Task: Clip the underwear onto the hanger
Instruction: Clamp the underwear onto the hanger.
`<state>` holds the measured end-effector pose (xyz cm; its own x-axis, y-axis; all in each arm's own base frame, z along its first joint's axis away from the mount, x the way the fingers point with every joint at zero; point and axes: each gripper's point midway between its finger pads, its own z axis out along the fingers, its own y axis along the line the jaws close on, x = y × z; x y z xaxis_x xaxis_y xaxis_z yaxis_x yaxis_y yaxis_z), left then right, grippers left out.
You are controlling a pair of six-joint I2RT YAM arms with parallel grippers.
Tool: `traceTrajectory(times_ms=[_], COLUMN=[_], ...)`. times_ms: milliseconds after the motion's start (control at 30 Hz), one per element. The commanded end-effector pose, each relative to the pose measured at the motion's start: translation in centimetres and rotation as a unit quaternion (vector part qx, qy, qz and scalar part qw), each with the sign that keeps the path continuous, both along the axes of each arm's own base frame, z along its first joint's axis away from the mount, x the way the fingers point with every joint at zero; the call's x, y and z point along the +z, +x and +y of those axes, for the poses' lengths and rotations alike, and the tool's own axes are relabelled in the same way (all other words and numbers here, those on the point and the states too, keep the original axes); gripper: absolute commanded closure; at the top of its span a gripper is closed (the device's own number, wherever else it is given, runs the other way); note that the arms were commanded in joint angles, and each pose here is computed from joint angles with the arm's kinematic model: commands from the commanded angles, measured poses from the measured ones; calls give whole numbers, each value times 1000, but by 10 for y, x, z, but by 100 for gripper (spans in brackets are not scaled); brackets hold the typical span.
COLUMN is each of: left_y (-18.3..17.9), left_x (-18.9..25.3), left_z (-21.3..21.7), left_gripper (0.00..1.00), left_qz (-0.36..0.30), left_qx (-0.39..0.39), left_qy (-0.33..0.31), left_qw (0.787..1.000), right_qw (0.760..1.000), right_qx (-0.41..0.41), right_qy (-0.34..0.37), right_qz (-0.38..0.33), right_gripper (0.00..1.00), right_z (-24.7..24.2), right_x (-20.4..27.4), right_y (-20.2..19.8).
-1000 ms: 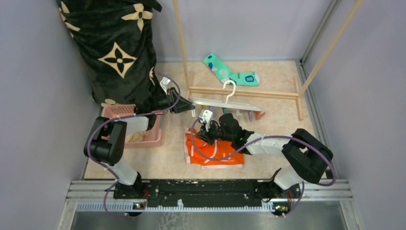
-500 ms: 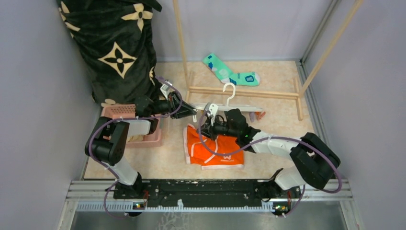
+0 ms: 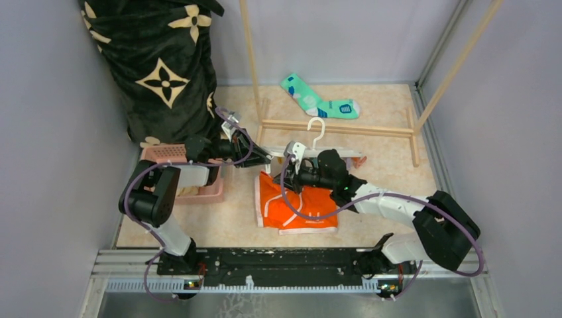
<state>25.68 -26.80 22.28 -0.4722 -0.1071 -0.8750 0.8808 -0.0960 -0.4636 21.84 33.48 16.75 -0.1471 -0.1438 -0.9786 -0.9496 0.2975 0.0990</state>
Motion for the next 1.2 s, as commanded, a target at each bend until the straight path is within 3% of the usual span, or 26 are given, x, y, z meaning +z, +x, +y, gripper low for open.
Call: traceTrajectory(times_ms=[0,267,633,800,967,1167], left_y=[-8,-16,-6,4,4,28], left_x=[9,11,27,29,28,41], left_z=[-1,0,-3,-12,-14,-13], left_gripper=[100,100,100,100,100,100], left_qz=[-44,-66,-110,-139,-125,-125], left_qx=[-22,-43,-7,27,35,161], left_qy=[-12,-17,-7,28,33,76], left_qw=[999,997,994,990,991,976], right_qw=[999,998,998,998,998,998], right_qx=[13,35,53,53,54,50], right_qy=[33,28,16,18,21,17], right_qz=[-42,-40,-22,-24,-27,-25], right_gripper=[100,100,100,100,100,100], right_z=[6,14,17,15,15,13], right_x=[39,42,30,30,34,32], right_y=[5,5,0,-1,-2,-3])
